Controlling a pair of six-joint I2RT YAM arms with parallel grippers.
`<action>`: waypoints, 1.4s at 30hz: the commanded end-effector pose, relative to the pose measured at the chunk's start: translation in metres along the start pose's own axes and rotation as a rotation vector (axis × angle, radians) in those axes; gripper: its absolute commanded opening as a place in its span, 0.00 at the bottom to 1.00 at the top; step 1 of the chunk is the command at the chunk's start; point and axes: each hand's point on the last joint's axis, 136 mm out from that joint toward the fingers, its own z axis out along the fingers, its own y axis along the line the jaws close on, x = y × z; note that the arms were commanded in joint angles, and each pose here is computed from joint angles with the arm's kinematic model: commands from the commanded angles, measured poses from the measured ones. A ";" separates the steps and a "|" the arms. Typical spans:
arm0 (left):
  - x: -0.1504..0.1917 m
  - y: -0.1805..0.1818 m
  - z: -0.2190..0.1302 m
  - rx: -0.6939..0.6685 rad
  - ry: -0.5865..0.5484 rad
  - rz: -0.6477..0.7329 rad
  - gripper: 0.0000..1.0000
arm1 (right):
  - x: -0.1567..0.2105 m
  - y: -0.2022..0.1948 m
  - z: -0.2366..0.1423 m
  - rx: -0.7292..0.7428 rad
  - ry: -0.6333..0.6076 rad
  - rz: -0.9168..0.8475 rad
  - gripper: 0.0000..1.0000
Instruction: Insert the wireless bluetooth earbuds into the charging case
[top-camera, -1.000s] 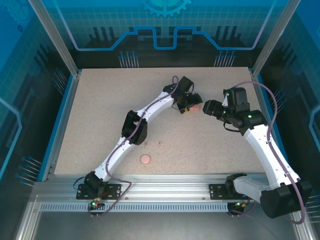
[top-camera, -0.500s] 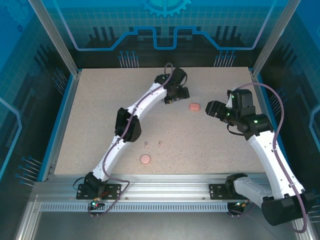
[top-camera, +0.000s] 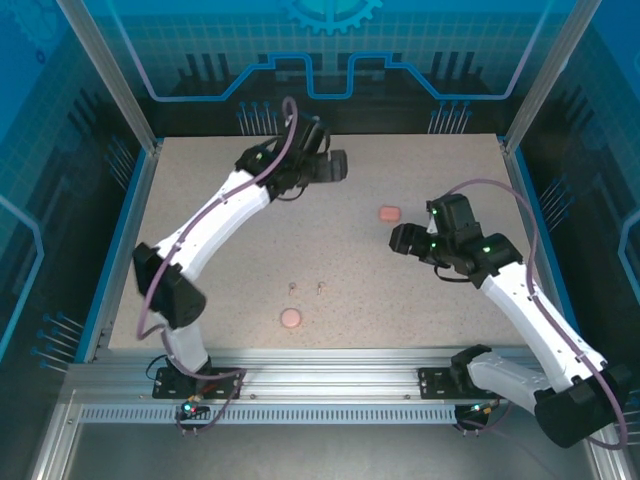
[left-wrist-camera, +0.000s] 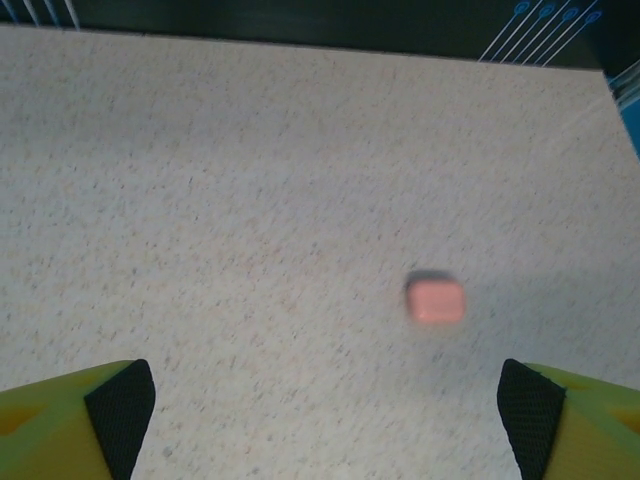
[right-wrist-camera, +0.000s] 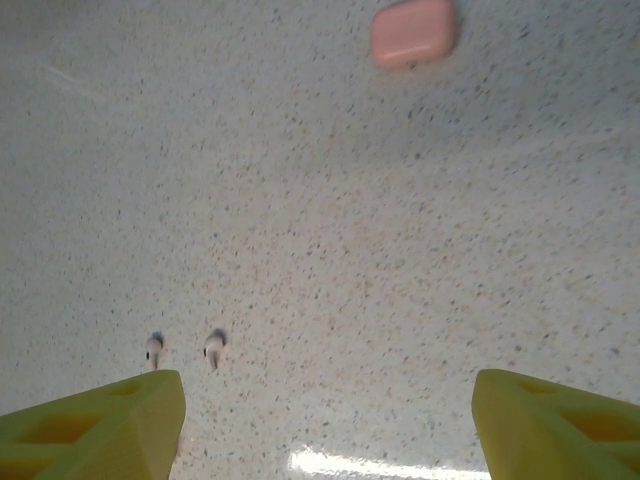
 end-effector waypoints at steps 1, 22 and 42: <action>-0.014 0.001 -0.024 0.108 -0.162 -0.047 0.93 | 0.010 0.006 0.009 0.030 0.004 0.014 0.77; 0.048 0.156 -0.077 0.050 -0.374 -0.468 0.99 | 0.157 0.110 0.110 0.309 0.327 0.082 0.78; 0.042 0.212 -0.070 0.058 -0.308 -0.676 0.99 | 0.238 0.164 0.156 0.427 0.500 0.043 0.78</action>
